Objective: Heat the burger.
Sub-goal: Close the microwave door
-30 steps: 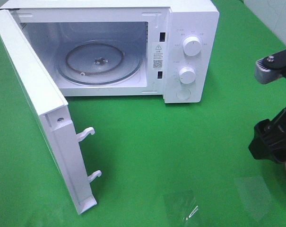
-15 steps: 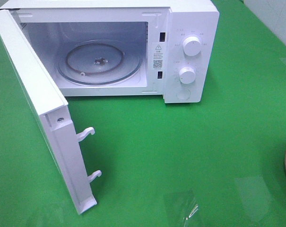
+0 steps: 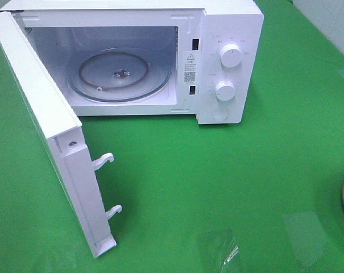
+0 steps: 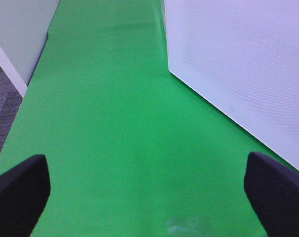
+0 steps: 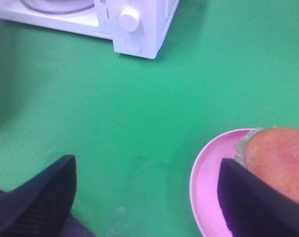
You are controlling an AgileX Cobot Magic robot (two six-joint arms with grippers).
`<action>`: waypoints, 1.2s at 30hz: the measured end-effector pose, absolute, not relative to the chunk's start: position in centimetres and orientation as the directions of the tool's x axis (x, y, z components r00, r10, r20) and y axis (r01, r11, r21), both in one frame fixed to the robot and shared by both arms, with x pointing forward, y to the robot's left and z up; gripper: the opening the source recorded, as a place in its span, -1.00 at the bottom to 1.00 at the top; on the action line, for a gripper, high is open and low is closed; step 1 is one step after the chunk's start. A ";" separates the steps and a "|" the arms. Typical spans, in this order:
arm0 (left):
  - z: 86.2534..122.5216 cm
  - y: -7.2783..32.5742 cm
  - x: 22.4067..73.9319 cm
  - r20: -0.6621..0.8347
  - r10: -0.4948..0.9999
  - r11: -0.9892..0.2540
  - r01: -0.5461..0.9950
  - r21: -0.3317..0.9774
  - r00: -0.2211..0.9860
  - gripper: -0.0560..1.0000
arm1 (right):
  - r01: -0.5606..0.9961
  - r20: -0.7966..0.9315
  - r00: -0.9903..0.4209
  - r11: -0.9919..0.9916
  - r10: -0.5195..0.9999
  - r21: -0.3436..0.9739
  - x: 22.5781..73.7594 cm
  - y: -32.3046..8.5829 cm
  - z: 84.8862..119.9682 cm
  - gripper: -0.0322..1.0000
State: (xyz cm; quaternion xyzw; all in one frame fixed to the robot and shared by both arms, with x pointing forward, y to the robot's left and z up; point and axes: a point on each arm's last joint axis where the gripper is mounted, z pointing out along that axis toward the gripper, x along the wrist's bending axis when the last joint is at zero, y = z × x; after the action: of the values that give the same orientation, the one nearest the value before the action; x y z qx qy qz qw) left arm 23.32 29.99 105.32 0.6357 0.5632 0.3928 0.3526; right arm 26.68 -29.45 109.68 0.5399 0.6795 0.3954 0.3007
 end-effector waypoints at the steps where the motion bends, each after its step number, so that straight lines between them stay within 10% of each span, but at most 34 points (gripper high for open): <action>1: 105.3 30.0 23.3 0.102 0.993 -0.117 0.439 0.891 0.057 0.99 | 0.496 0.018 -0.236 0.104 0.972 0.862 26.7 -29.5 109.7 0.55; 36: 105.3 30.0 23.3 0.102 0.993 -0.117 0.439 0.891 0.057 0.99 | 0.404 0.026 -0.059 0.000 0.998 0.915 23.4 -30.4 105.8 0.55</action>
State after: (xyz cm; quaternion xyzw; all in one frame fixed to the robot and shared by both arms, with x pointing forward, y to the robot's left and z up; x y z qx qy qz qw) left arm 23.32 29.99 105.32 0.6357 0.5632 0.3928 0.3526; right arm 23.41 -30.38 105.84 0.5797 0.6048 0.4050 0.3664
